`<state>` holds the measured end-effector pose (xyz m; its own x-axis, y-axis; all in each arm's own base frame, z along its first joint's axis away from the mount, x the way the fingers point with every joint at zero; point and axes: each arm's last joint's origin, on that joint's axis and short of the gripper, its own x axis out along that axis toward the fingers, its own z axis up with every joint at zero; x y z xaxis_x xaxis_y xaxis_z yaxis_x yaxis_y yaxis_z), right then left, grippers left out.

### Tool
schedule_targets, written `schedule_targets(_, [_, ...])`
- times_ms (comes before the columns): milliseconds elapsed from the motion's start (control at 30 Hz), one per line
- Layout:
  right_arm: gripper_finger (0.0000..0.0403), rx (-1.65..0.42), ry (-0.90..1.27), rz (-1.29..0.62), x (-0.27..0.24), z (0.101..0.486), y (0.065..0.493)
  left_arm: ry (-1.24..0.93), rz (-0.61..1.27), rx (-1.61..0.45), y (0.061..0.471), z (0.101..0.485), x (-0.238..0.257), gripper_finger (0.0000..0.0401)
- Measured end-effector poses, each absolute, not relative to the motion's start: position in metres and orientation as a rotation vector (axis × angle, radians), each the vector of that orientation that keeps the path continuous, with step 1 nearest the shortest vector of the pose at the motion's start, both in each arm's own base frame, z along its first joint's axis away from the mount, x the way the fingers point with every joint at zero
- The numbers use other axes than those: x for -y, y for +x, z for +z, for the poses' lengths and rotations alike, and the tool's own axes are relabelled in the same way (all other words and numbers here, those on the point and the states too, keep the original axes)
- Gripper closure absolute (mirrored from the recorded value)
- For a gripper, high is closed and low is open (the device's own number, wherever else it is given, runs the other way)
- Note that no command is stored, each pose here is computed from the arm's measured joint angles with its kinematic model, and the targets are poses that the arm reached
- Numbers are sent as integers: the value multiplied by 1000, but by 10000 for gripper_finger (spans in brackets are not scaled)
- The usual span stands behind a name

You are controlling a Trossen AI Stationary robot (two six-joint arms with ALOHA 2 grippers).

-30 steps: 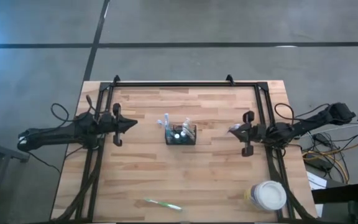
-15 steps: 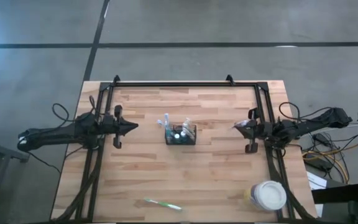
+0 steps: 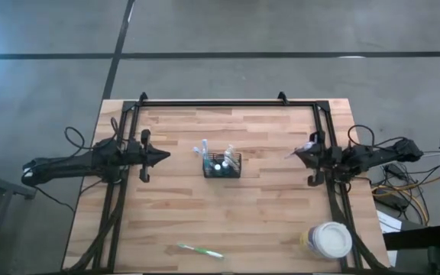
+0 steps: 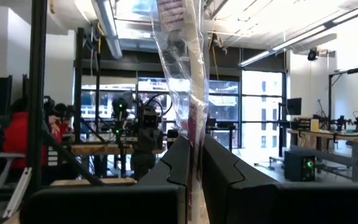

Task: Pick & Place toothbrushing station
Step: Put the purple toothbrush into the black mesh organizer

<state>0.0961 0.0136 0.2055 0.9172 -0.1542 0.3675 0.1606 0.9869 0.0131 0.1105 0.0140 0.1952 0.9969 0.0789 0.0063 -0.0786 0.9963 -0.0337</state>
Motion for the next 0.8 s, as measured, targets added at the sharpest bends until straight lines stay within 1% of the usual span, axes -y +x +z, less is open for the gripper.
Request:
schedule_targets(100, [390,371,-6,-172,-14,213,98,-33,80,15,110,196,-14,391])
schedule_targets(267, [390,332,-34,-172,-18,246,114,-26,80,44,110,199,-14,391])
schedule_targets(400, [390,273,-100,-159,-26,272,142,-22,80,52,110,200,-14,391])
schedule_targets(567, [390,267,-136,-118,-36,295,182,-18,82,52,110,200,-14,391])
schedule_targets(667, [390,290,-146,-88,-38,299,203,-17,83,51,110,199,-14,391])
schedule_targets(800, [390,294,-137,-81,-33,284,227,-17,83,50,110,199,-14,391])
